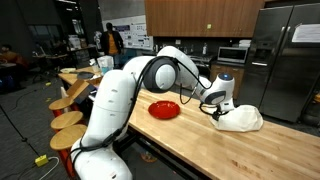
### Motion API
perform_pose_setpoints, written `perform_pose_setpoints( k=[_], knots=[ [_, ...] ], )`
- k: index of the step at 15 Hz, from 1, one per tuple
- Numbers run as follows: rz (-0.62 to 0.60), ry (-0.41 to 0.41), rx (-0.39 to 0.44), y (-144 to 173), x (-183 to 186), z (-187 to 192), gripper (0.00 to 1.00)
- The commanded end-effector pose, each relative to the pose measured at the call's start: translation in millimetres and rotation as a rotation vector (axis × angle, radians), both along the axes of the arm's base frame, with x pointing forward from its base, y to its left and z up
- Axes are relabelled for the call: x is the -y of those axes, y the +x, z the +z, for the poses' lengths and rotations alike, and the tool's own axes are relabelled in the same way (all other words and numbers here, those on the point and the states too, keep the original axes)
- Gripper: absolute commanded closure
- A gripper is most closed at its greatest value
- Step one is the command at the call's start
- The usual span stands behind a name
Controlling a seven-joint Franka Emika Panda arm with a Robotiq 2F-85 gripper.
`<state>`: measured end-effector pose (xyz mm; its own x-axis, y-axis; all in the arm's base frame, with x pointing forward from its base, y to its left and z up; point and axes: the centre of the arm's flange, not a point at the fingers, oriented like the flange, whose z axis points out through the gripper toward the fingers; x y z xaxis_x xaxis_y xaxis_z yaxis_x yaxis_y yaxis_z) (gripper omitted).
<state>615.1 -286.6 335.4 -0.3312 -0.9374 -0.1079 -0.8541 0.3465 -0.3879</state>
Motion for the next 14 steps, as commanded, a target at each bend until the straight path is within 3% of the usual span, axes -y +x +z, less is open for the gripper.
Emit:
perform_pose_setpoints(
  k=[1,12,13,14],
  knots=[
    [-0.055,0.033,-0.016,-3.8,-1.9,-2.6,0.00],
    [-0.063,0.064,-0.031,0.1,-14.2,-20.4,0.00],
    [-0.058,0.067,-0.029,1.1,-16.5,-20.4,0.01],
    [-0.045,0.066,-0.023,1.3,-18.0,-20.9,0.15]
  ],
)
